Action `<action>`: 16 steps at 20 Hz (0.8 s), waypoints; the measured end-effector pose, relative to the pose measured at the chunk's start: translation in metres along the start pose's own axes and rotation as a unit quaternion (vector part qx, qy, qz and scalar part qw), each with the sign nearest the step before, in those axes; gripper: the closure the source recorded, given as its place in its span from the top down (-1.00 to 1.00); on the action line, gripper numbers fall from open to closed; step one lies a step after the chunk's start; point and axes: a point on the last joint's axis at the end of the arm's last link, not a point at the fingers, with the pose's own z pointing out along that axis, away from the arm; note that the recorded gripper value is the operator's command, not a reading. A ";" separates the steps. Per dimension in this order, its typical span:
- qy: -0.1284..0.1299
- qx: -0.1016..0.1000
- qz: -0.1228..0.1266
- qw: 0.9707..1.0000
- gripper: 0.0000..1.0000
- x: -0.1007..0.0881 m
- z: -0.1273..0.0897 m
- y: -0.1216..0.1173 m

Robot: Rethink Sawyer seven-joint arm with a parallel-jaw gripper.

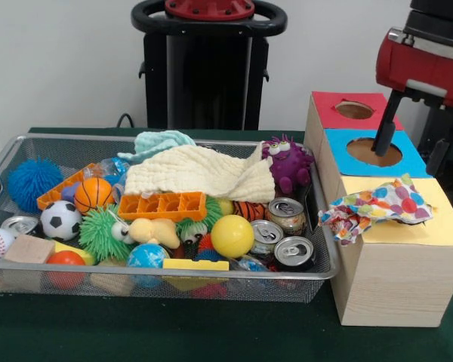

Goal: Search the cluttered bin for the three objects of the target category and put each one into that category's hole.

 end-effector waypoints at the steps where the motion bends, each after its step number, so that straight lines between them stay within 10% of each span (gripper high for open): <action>1: 0.001 0.001 0.000 1.000 1.00 0.001 0.002 0.000; 16: -0.008 0.008 -0.010 1.000 1.00 0.005 0.042 0.005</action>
